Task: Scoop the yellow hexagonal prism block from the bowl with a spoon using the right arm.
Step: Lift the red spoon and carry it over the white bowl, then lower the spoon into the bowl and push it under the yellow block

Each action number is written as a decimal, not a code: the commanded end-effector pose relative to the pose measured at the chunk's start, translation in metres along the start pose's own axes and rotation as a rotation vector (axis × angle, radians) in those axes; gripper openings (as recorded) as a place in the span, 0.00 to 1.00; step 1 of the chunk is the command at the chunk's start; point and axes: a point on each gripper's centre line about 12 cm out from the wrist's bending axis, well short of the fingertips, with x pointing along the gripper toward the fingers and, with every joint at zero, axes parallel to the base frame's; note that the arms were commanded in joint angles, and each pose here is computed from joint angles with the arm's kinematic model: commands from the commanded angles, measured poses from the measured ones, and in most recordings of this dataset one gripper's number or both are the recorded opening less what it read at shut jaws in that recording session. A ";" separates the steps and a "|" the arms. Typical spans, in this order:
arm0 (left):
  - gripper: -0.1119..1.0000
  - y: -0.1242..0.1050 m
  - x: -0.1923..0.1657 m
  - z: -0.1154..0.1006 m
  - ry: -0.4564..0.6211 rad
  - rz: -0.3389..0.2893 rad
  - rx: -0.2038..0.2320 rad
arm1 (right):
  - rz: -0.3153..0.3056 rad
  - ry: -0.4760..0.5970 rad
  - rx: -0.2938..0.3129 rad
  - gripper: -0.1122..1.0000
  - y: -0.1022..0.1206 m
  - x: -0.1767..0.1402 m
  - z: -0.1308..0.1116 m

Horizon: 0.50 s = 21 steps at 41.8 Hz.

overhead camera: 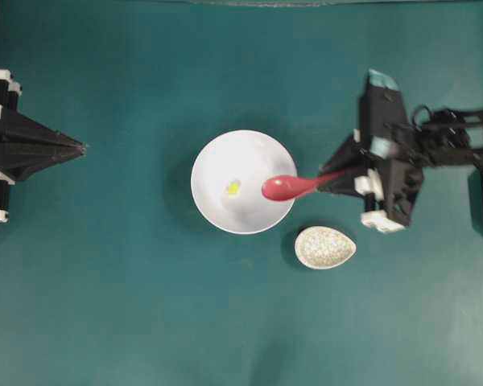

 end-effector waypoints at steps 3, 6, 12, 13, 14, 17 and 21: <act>0.10 0.000 0.003 0.007 -0.018 0.002 0.002 | -0.007 0.048 0.003 0.30 -0.009 0.008 0.021; 0.10 0.000 0.003 0.006 -0.017 0.001 0.002 | -0.010 0.095 -0.002 0.30 -0.014 0.018 0.026; 0.10 0.000 0.003 0.005 -0.011 0.001 0.002 | -0.013 0.167 -0.040 0.30 -0.018 0.035 0.038; 0.10 0.000 0.003 0.005 -0.011 0.001 0.002 | -0.012 0.175 -0.043 0.30 -0.018 0.037 0.039; 0.10 0.000 0.003 0.005 -0.009 0.001 0.002 | -0.012 0.188 -0.051 0.30 -0.018 0.040 0.041; 0.10 0.000 0.003 0.005 -0.009 0.001 0.002 | -0.009 0.217 -0.055 0.30 -0.019 0.046 0.042; 0.10 0.000 0.003 0.005 -0.009 0.001 0.002 | -0.004 0.258 -0.054 0.30 -0.020 0.056 0.040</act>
